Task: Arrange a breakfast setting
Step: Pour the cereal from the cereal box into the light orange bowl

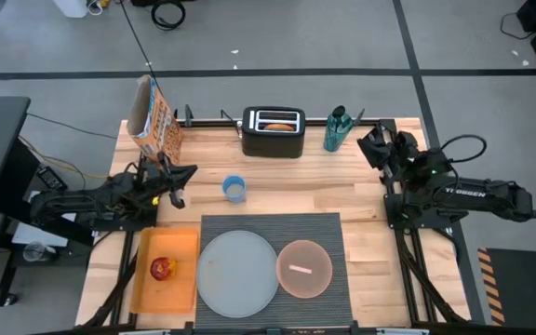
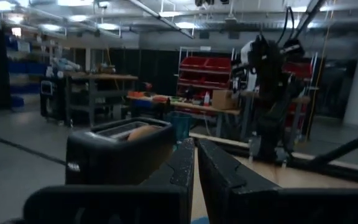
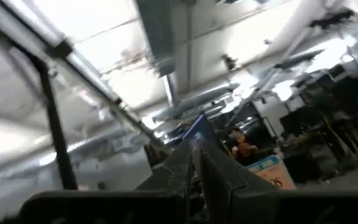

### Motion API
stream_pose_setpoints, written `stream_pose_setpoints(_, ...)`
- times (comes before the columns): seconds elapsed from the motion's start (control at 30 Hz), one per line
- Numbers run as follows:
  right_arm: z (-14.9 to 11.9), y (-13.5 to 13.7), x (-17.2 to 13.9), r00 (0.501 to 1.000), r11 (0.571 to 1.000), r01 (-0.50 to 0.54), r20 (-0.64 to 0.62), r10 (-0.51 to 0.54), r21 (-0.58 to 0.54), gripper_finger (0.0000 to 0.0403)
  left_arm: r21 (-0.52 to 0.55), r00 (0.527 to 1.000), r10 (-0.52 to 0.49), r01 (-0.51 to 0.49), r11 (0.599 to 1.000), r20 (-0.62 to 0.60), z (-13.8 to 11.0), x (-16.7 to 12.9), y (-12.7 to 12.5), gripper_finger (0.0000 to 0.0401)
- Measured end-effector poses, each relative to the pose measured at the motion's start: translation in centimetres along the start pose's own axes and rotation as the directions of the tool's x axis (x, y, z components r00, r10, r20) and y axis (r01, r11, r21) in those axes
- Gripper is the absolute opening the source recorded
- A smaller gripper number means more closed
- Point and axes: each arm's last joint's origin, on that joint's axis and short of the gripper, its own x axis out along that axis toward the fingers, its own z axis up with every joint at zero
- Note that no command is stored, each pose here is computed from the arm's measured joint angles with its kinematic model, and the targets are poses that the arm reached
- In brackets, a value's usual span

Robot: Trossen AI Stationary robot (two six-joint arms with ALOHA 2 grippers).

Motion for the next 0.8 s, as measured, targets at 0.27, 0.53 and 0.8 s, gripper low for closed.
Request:
stream_pose_setpoints(0.27,-2.2,-1.0,-1.2,0.946,0.982,0.028,-0.311,-0.087,-0.186,0.0039,0.01,0.998,-0.004,0.003,1.0,0.064,0.7,-0.1,0.0,0.0029)
stream_pose_setpoints(0.53,-3.2,-1.7,-2.5,0.876,0.924,0.061,-0.423,-0.23,-0.378,0.0039,0.061,0.998,0.028,-0.032,0.998,0.063,0.6,-0.1,0.1,0.0029)
stream_pose_setpoints(0.8,-3.6,-1.5,-3.3,0.834,0.883,-0.111,-0.526,-0.166,-0.455,0.0039,0.07,0.972,-0.13,0.118,0.991,0.195,1.9,-0.4,-0.2,0.0029)
